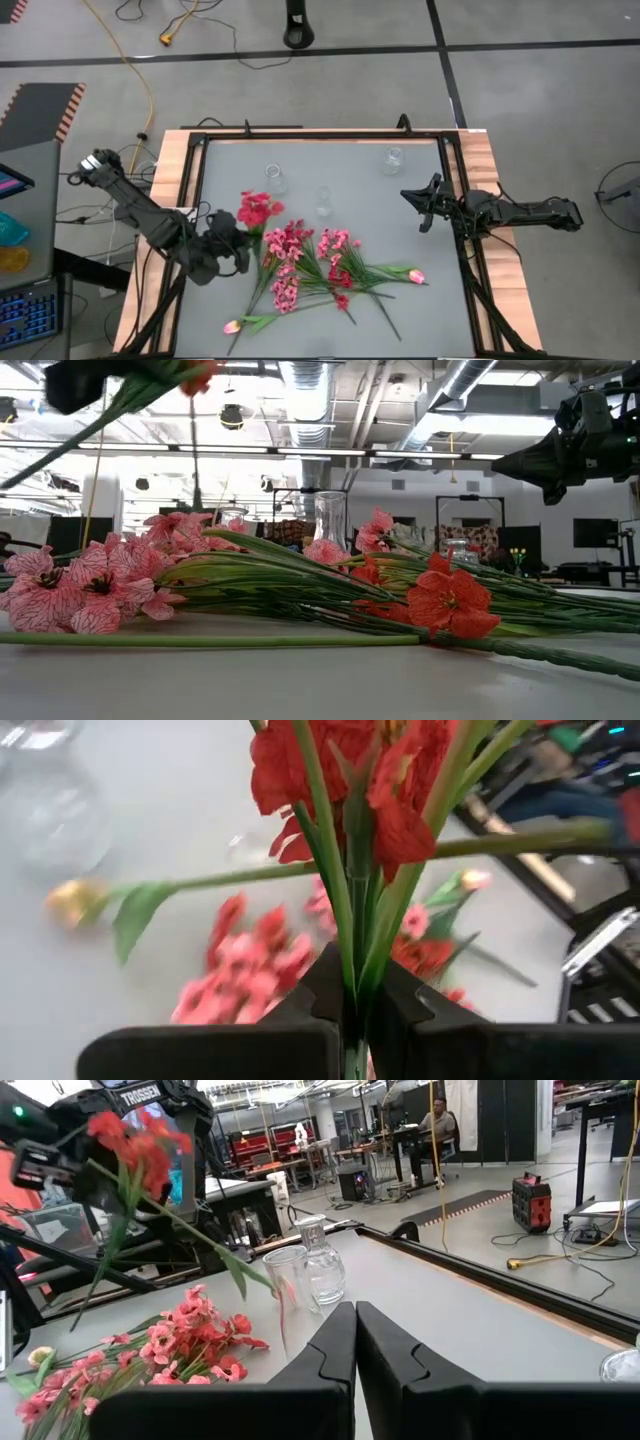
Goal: Sort flowers into vase by color
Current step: Put the red flower into the top left transparent vase
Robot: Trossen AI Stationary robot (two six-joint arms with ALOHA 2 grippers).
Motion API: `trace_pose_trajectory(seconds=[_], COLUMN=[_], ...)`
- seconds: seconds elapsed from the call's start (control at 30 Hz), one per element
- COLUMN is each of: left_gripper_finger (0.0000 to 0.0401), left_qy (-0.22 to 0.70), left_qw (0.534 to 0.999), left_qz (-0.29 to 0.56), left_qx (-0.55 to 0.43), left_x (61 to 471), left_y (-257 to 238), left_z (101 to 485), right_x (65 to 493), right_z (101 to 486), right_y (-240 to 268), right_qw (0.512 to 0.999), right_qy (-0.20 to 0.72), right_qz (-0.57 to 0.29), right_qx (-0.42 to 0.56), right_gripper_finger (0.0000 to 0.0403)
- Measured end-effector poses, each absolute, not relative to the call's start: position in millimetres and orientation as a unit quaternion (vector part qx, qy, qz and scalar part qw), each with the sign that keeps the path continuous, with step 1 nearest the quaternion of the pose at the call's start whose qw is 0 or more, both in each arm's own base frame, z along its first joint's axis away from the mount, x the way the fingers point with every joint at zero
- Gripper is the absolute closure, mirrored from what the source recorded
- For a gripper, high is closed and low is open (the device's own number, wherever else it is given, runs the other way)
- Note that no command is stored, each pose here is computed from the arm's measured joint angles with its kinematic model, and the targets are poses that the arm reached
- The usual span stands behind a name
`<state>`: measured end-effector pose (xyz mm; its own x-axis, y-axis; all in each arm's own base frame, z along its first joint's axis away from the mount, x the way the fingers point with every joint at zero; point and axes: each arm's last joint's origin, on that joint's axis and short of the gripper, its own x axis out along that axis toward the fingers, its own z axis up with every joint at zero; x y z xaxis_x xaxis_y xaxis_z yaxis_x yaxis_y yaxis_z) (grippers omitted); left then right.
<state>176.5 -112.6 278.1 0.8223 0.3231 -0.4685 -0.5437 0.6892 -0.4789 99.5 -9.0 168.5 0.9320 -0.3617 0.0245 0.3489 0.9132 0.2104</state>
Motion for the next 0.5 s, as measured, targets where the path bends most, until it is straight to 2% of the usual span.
trace_pose_trajectory(seconds=[0.23, 0.5], left_gripper_finger=[0.0395, 0.0395], left_qy=[0.111, 0.053], left_qw=[0.943, 0.965], left_qz=[0.168, 0.173], left_qx=[-0.266, -0.192], left_x=[200.1, 214.3], left_y=[-111.0, -96.0], left_z=[302.9, 319.7], right_x=[99.5, 99.5], right_z=[168.6, 168.6], right_y=[-9.0, -9.0], right_qw=[0.978, 0.978], right_qy=[-0.032, -0.032], right_qz=[-0.182, -0.182], right_qx=[0.102, 0.102], right_gripper_finger=[0.0365, 0.0365])
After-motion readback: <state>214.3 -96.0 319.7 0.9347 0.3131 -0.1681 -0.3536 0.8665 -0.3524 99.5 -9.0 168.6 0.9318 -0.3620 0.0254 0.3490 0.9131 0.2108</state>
